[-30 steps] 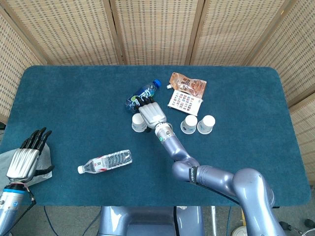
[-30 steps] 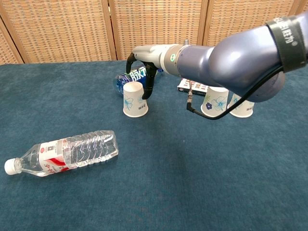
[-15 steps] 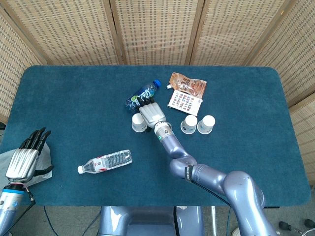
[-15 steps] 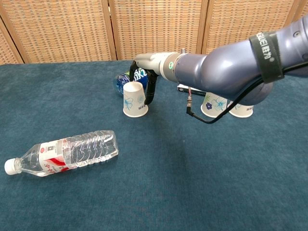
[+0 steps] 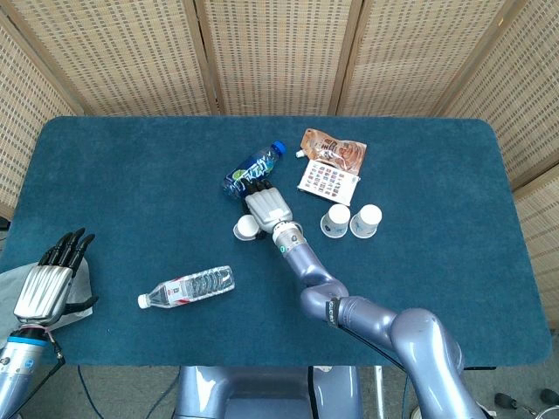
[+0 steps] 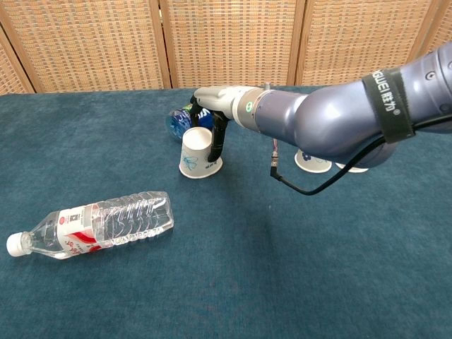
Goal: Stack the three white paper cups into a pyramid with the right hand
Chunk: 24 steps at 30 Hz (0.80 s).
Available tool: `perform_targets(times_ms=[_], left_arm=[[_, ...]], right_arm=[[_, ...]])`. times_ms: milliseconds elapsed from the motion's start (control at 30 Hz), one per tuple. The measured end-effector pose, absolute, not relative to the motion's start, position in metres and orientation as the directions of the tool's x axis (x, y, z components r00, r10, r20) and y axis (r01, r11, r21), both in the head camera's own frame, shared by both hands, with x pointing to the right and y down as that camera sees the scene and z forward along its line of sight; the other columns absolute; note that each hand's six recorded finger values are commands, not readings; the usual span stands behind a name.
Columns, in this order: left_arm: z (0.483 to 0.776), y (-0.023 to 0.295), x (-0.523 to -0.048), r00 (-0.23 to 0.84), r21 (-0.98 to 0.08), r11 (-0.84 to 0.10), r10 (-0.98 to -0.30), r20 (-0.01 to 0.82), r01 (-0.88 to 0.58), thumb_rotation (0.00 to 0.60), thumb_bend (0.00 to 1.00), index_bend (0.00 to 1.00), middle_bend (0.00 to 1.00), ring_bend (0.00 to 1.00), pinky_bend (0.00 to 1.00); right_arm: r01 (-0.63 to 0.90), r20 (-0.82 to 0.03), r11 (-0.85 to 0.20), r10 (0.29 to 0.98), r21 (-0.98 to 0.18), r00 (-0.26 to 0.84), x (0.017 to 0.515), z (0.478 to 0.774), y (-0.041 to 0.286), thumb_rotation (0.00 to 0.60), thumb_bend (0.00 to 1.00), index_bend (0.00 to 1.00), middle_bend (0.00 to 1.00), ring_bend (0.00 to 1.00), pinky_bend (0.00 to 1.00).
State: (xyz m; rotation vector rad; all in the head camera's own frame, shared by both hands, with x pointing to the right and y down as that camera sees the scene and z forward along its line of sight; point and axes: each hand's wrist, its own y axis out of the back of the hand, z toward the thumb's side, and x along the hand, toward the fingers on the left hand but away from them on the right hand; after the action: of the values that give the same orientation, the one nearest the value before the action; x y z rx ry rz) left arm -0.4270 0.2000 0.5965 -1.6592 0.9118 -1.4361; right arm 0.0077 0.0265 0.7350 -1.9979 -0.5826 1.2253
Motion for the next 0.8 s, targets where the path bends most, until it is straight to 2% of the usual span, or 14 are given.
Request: perform_targets(times_ms=[233,500,800], left_arm=[[0.595,0.201,-0.426,0.123,-0.885,-0.464,-0.881,0.456,-0.042,0.6,0.11,0.03,0.0,0.0,0.16],[0.591,0.202,-0.424,0.133,-0.889,-0.457,-0.884,0.448,-0.041,0.6,0.11,0.03,0.0,0.0,0.16],[0.586,0.202,-0.424,0.14,-0.896,-0.442,-0.891,0.433,-0.042,0.6,0.11,0.03,0.0,0.0,0.16]], right_arm=[[0.016,-0.547,-0.621,0.702,-0.783,0.457,0.01,0.722,0.022,0.6,0.17,0.53,0.01,0.0,0.15],[0.02,-0.507,-0.577,0.733,-0.817,0.453,0.024,0.691,0.013,0.6,0.17,0.53,0.01,0.0,0.15],[0.021,-0.461,-0.502,0.811,-0.865,0.359,0.085,0.646,-0.008,0.6,0.17,0.53,0.01,0.0,0.15]])
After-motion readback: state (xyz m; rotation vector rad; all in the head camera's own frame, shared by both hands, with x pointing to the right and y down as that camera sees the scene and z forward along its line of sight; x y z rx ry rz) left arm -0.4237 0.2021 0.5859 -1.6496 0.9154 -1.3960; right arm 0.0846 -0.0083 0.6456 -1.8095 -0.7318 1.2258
